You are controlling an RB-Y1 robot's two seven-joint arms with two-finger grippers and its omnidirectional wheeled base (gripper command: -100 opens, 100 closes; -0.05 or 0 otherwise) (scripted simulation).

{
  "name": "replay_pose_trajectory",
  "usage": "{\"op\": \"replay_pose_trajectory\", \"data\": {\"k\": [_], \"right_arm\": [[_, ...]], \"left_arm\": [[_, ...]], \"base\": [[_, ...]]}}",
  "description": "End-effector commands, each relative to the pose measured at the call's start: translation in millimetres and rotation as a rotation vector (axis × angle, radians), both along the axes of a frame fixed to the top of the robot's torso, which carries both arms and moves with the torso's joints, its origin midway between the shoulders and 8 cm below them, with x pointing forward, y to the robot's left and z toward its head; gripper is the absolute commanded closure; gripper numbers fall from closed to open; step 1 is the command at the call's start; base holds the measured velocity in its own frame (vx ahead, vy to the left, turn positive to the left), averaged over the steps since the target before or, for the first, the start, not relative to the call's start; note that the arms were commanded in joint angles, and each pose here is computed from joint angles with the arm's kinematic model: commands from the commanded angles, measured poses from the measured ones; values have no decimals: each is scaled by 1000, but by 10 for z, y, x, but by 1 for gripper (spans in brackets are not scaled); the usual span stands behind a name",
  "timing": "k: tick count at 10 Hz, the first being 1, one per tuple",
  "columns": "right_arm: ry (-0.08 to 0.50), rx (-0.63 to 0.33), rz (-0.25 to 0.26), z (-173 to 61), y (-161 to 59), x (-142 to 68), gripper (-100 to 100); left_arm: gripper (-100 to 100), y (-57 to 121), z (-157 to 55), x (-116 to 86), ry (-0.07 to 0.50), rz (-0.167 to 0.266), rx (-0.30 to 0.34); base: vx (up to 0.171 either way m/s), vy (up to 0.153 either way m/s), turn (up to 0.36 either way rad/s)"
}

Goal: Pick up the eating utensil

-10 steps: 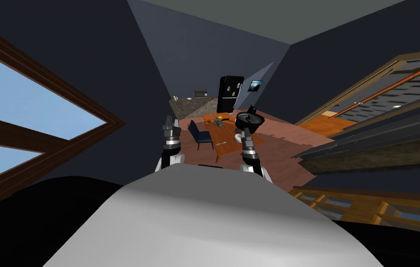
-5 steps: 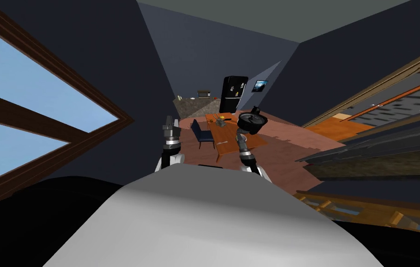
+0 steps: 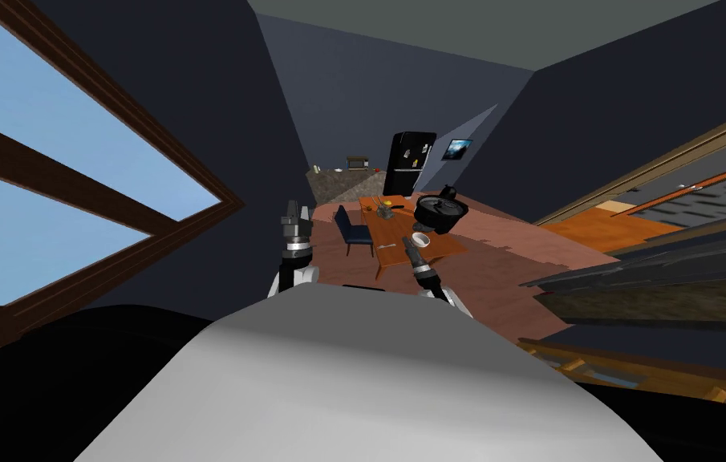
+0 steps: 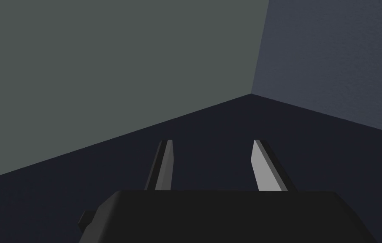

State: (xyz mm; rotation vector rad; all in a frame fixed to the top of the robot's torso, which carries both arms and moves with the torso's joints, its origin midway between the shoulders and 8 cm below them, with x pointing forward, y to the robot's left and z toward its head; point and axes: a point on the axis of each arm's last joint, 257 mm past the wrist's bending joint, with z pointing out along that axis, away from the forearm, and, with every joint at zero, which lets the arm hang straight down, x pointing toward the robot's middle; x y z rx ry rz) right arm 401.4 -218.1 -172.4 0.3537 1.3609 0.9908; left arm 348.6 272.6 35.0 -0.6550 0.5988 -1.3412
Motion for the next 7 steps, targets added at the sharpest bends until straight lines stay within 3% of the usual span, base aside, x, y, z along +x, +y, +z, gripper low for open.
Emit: {"op": "replay_pose_trajectory", "data": {"k": [1,5,7], "right_arm": [[30,-33,4,-170,-6,-14,-100],[133,-216,48,-802,-101,-59,-100],[159,-238,44,-922,-189,-77,-100]], "left_arm": [[0,0,0,0,0,0,0],[0,0,0,0,0,0,0],[0,0,0,0,0,0,0]], "base": [[-41,1,69],[-48,7,133],[-28,7,27]]}}
